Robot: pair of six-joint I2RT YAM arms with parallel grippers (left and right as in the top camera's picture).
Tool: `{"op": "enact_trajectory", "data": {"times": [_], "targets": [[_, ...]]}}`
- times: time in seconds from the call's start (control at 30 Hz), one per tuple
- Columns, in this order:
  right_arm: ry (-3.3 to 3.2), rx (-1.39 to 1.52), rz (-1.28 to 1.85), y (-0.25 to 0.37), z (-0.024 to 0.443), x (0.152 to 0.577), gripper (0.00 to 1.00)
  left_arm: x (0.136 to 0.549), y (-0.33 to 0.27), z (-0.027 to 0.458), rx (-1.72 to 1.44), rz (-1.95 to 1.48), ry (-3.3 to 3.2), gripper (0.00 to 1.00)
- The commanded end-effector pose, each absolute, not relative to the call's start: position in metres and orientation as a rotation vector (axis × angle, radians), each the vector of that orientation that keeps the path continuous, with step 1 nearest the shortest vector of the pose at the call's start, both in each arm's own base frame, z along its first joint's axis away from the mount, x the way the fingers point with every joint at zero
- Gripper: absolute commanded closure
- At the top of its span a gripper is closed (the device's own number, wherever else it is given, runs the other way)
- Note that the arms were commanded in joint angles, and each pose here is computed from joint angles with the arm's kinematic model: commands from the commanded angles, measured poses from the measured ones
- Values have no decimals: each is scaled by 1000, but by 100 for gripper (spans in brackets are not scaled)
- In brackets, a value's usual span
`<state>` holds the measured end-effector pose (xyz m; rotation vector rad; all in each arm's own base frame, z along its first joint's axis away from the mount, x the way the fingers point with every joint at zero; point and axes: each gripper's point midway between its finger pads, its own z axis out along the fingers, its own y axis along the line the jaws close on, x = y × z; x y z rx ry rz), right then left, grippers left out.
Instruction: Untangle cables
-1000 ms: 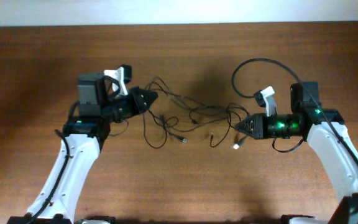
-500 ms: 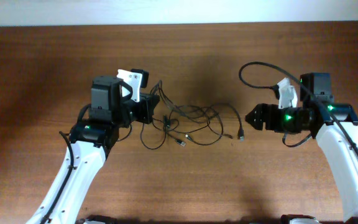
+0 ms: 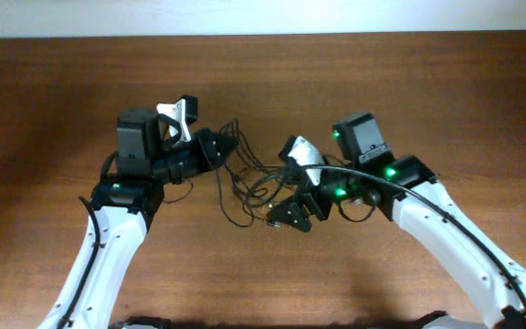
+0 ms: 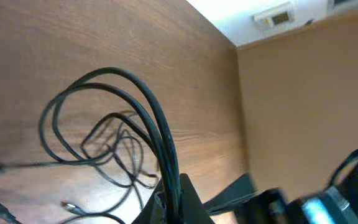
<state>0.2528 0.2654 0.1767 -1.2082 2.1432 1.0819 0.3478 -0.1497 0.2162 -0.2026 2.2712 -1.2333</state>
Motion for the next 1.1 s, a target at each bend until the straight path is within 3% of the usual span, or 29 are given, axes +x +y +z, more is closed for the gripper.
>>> {"op": "enact_trajectory", "data": {"times": [0.0, 0.17, 0.27, 0.3, 0.37, 0.4, 0.43, 0.5, 0.53, 0.57, 0.63, 0.67, 0.7, 0.73, 0.77, 0.8, 0.83, 0.93, 1.07], "targets": [[2031, -1385, 1020, 283, 158, 256, 1, 343, -155, 231, -365, -1387, 2270, 100], [1864, -1404, 1135, 311, 152, 272, 4, 343, -155, 231, -430, -1417, 2276, 100], [1828, -1454, 1258, 325, 149, 252, 31, 343, -155, 231, -431, -1418, 2276, 100], [1851, -1469, 1187, 328, 142, 255, 49, 343, -155, 231, -430, -1418, 2276, 100], [1833, -1493, 1151, 335, 140, 253, 62, 343, -155, 231, -480, -1438, 2279, 100], [1840, -1492, 1124, 335, 139, 256, 91, 343, -155, 231, -485, -1440, 2280, 100], [1914, -1453, 1054, 329, 131, 265, 96, 342, -155, 231, -487, -1440, 2283, 100], [1957, -1403, 1037, 323, 130, 274, 96, 341, -155, 229, -496, -1439, 2293, 98], [2012, -1339, 1019, 317, 128, 284, 96, 341, -155, 228, -500, -1438, 2297, 92], [2088, -1251, 979, 307, 125, 297, 96, 340, -155, 227, -504, -1438, 2300, 81], [2164, -1095, 915, 280, 134, 320, 96, 340, -153, 223, -513, -1413, 2314, 33], [2165, -1052, 911, 274, 142, 324, 96, 341, -150, 219, -489, -1365, 2321, 24], [2155, -1023, 901, 267, 152, 328, 96, 341, -146, 213, -481, -1314, 2335, 21], [2153, -998, 871, 260, 159, 331, 96, 338, -138, 198, -501, -1215, 2381, 24], [2161, -982, 838, 254, 161, 334, 96, 336, -132, 190, -508, -1156, 2410, 51], [2208, -910, 759, 241, 160, 342, 96, 333, -127, 182, -492, -1091, 2439, 87], [2266, -815, 674, 226, 157, 352, 96, 330, -123, 175, -423, -1024, 2466, 100], [2537, -271, 270, 113, 139, 372, 96, 353, -93, 181, -274, -762, 2373, 100], [2649, 119, 119, 5, 126, 364, 96, 396, -7, 291, -327, -521, 2003, 100]]}}
